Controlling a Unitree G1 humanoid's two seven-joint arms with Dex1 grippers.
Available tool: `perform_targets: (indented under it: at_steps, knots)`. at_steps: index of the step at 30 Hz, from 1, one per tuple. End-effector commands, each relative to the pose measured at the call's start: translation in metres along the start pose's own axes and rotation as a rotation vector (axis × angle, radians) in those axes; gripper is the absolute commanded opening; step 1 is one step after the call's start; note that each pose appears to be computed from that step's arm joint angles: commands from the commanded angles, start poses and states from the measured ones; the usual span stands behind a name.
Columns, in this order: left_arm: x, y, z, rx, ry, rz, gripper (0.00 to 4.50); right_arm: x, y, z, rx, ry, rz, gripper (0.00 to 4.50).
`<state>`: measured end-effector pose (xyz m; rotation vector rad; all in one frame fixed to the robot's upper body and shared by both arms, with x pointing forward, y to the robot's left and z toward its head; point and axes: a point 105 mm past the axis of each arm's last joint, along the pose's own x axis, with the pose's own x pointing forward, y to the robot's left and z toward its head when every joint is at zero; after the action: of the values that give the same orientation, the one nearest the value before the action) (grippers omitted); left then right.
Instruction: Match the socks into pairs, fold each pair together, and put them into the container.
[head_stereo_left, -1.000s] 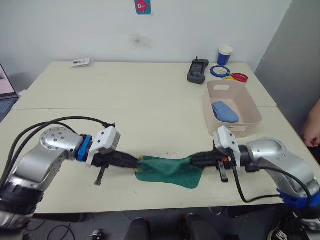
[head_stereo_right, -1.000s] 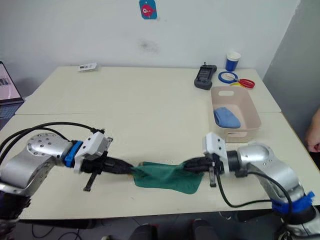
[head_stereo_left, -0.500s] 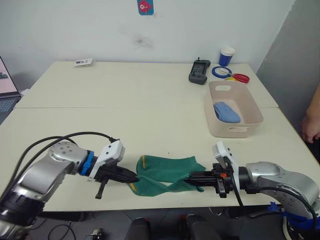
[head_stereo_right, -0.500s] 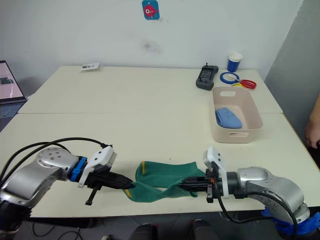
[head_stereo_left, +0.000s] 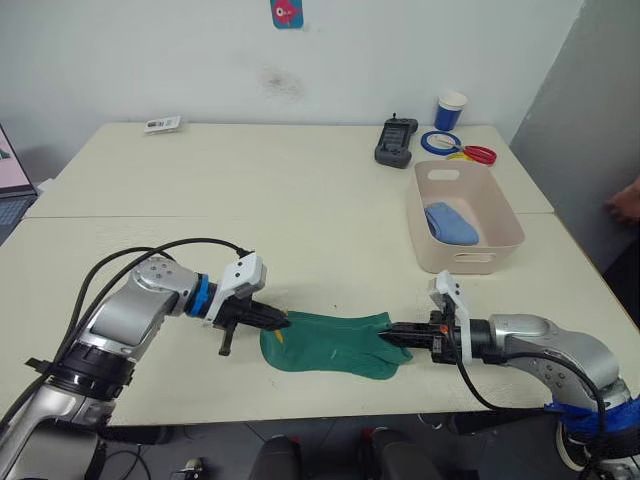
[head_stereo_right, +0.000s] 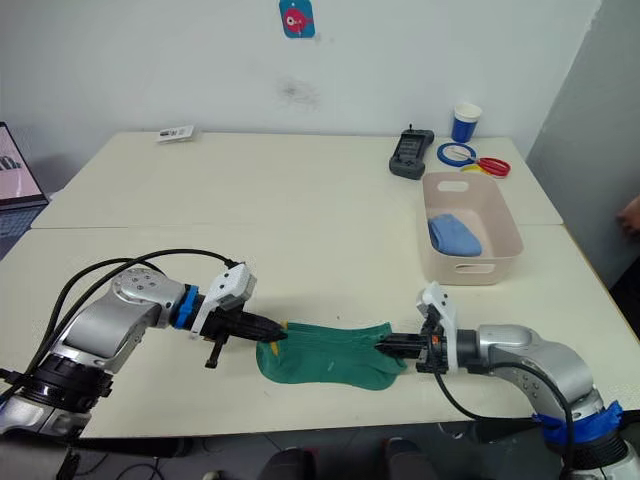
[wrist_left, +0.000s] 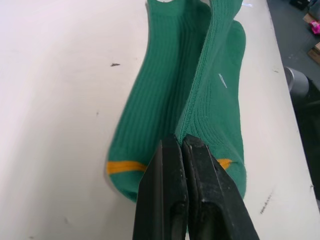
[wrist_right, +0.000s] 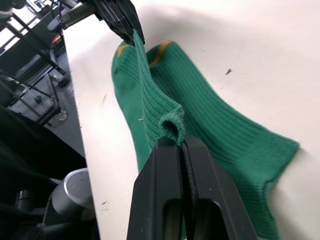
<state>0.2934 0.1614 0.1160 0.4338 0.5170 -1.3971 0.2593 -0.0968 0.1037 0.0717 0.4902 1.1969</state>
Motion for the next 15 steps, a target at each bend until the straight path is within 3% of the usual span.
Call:
perform_targets:
  at_steps: [1, 15]
  knots:
    - [0.002, 0.006, 0.0, 0.022, 0.032, 0.009, 0.03, -0.001, -0.006, 0.01, -0.02, -0.03, -0.029, 0.0]
    - [0.019, 0.021, 0.004, 0.033, 0.036, 0.043, 0.03, 0.006, -0.016, 0.004, -0.025, 0.003, -0.064, 0.0]
